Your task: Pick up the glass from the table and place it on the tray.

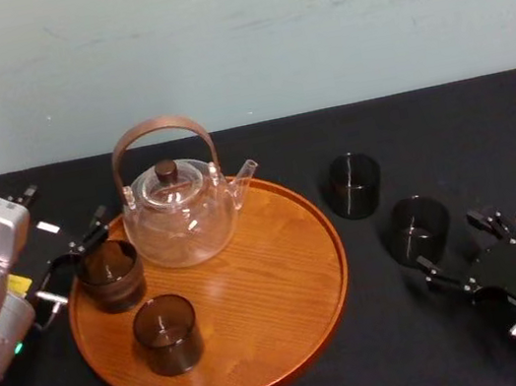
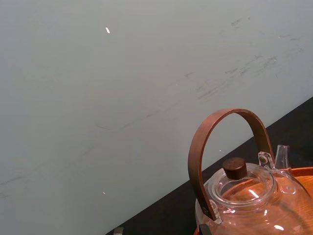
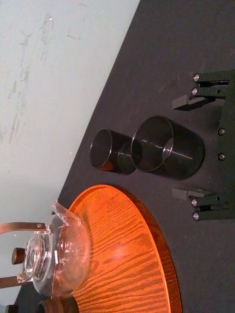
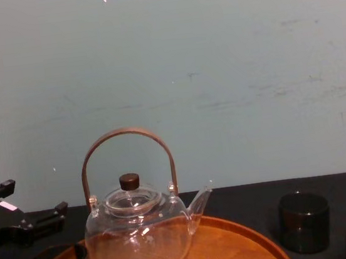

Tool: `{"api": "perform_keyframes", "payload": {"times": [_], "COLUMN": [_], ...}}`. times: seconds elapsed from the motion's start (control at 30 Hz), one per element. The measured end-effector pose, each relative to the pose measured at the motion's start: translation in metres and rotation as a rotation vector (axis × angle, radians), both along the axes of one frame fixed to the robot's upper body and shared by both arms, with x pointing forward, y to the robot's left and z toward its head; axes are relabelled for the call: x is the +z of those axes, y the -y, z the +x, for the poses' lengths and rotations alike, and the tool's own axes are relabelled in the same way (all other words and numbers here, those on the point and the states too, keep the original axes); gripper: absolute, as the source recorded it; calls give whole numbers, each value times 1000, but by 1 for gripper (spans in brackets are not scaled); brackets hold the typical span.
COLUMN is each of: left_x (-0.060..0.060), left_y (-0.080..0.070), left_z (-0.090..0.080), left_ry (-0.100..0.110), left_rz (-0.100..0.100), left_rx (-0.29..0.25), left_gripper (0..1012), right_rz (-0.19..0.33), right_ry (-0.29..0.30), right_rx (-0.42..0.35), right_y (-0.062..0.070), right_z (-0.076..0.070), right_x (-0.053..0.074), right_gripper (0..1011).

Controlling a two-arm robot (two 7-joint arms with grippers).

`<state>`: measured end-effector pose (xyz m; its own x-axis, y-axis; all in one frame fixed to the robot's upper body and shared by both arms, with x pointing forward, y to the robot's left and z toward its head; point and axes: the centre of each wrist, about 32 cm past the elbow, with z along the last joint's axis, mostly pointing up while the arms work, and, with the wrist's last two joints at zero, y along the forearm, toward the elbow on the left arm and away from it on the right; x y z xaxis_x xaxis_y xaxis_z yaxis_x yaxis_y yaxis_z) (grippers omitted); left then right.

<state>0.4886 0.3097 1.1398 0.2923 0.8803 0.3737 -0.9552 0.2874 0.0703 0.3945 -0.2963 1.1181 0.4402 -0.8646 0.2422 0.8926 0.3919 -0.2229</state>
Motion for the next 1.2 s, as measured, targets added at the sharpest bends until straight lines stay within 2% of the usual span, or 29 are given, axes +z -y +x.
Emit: {"api": "perform_keyframes", "payload": {"times": [0.53,1.2], "left_x": [0,0], "left_y": [0,0], "left_z": [0,0], "left_ry": [0,0], "left_rz": [0,0], "left_rx": [0,0], "left_gripper": [1001,1002], "right_rz": [10,19], "right_ry": [-11,-27], "right_rx": [11,75], "right_y": [7,9], "right_z": [25,64], "right_x": [-10,-24], "right_gripper": [1002,1002]}}
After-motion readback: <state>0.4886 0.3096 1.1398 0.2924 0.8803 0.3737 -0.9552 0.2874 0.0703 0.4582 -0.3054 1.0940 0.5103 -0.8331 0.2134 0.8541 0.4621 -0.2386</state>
